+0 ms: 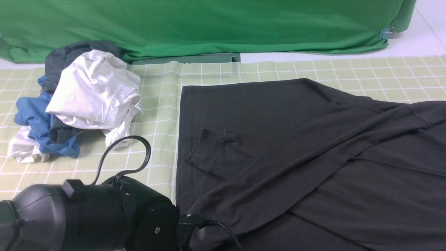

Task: Fold a long-sleeved shirt over a green coffee tablecloth.
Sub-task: 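Grasp the near edge of the shirt at its hem and shoulder corners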

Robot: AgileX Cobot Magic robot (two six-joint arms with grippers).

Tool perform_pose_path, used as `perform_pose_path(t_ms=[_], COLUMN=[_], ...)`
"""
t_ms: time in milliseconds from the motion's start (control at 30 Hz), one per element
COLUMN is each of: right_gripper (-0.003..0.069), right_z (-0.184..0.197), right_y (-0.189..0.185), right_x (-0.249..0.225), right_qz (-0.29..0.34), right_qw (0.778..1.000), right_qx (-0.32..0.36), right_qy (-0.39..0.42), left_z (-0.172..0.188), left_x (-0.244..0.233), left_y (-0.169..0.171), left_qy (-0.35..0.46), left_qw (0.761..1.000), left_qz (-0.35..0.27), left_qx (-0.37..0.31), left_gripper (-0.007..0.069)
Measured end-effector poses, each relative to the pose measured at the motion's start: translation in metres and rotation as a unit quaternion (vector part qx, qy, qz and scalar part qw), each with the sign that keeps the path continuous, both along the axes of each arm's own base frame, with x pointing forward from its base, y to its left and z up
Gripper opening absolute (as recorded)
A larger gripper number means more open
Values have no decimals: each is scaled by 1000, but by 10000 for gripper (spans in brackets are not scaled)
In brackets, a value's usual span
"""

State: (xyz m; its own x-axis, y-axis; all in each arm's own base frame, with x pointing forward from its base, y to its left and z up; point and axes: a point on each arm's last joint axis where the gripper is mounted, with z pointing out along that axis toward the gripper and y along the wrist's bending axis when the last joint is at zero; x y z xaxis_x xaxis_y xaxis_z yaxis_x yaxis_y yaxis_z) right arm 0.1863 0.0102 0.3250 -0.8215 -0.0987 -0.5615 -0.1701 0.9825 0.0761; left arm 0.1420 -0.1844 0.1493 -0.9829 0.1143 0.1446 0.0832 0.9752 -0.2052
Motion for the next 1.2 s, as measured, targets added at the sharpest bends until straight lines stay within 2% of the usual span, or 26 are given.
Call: perform_pose_path(t_ms=[67, 133, 267, 400, 533, 567, 600, 633, 700, 733, 767, 800, 1200], right_gripper=[126, 129, 134, 153, 261, 294, 294, 337, 360, 374, 377, 382, 386], right_z=[0, 0, -3, -9, -39, -49, -51, -68, -81, -94, -99, -114, -158], right_y=[0, 0, 7, 32, 64, 67, 67, 69, 70, 70, 70, 69, 77], right_x=[0, -1, -5, -13, -38, -44, -45, -54, -61, -66, -67, -69, -46], right_qz=[0, 1, 32, 109, 229, 249, 248, 276, 296, 310, 316, 329, 339], right_qw=[1000, 1000, 999, 993, 963, 953, 953, 935, 921, 905, 898, 881, 842], right_qx=[1, 1, 0, -6, -43, -65, -70, -116, -153, -193, -211, -255, -355], right_qy=[1, 5, 28, 52, 135, 158, 161, 189, 205, 219, 222, 227, 224], left_z=[0, 0, 8, 28, 37, 38, 38, 38, 38, 38, 38, 38, 38], left_x=[1, 1, 5, 11, 19, 20, 21, 21, 22, 22, 22, 22, 22], left_y=[-1, -2, -3, 6, 22, 23, 23, 24, 25, 25, 25, 25, 24], left_qy=[-7, -11, -54, -104, -118, -119, -119, -122, -126, -129, -129, -131, -135], left_qw=[1000, 1000, 998, 993, 991, 991, 991, 991, 990, 989, 989, 989, 987], left_qz=[-7, -13, -19, -19, -9, -11, -12, -21, -31, -39, -40, -43, -62], left_qx=[-8, -11, -39, -60, -56, -55, -55, -55, -56, -57, -57, -57, -59], left_gripper=[60, 32, 26, 26, 26, 26, 26, 26, 26, 26, 26, 26, 26])
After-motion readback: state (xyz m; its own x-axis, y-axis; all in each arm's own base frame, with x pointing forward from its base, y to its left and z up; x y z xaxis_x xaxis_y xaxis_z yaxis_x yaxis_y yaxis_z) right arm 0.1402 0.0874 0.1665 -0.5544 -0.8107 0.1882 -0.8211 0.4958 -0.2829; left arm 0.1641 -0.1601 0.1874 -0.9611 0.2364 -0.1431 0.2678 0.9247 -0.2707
